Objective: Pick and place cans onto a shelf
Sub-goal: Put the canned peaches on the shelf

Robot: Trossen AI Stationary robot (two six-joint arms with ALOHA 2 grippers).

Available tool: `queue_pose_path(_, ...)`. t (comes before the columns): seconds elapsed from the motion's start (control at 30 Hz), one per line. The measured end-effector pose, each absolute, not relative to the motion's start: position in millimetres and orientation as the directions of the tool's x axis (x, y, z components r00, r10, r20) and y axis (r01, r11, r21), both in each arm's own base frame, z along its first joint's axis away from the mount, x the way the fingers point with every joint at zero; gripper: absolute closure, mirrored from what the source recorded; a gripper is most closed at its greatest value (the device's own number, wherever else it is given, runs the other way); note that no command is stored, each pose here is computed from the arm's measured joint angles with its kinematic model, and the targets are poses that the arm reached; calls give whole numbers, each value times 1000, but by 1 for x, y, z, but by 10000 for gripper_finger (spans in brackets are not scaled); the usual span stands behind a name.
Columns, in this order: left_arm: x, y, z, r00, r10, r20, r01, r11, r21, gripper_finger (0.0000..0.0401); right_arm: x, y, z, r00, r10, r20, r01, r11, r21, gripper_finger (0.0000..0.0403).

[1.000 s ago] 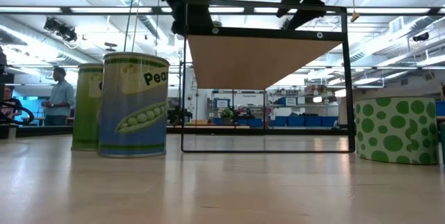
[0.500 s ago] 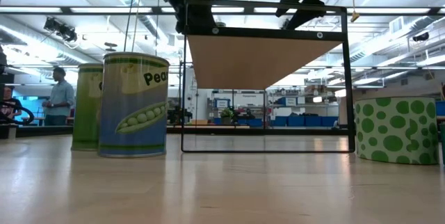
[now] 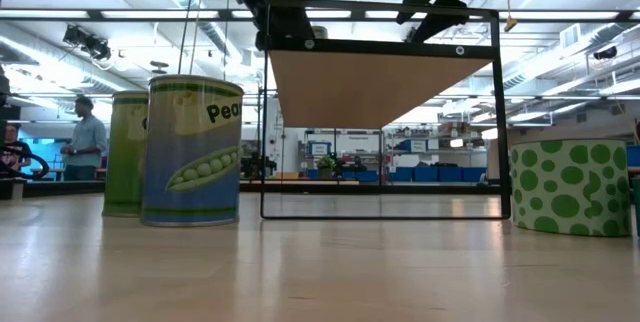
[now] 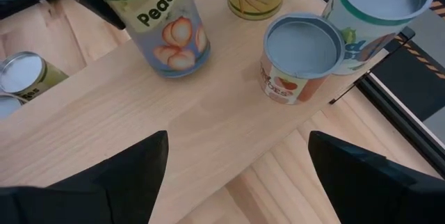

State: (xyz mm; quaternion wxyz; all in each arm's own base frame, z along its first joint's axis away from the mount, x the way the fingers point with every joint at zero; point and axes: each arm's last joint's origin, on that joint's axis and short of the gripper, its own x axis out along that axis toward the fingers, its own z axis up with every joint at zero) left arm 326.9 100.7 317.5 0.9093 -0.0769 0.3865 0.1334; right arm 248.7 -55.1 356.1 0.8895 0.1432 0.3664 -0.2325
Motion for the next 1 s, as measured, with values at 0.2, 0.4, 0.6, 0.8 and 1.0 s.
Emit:
queue_pose_path(0.2, 322, 103, 312, 594, 242, -768, -361, 932, 14, 11, 249, -55, 356, 627, -309, -716, 515, 853, 83, 49)
queue_pose_path(0.4, 322, 100, 311, 567, 283, -773, -372, 926, 66, 21, 249, -55, 356, 631, -299, -716, 507, 857, 89, 49)
queue_pose_path(0.6, 322, 98, 311, 557, 313, -769, -368, 923, 109, 21, 249, -55, 357, 632, -299, -715, 506, 858, 89, 49)
queue_pose_path(0.8, 321, 97, 313, 559, 313, -768, -371, 923, 106, 21, 249, -55, 356, 632, -298, -715, 509, 856, 93, 49)
queue_pose_path(1.0, 321, 97, 312, 557, 313, -770, -373, 922, 104, 21, 249, -55, 357, 632, -299, -715, 510, 855, 94, 49)
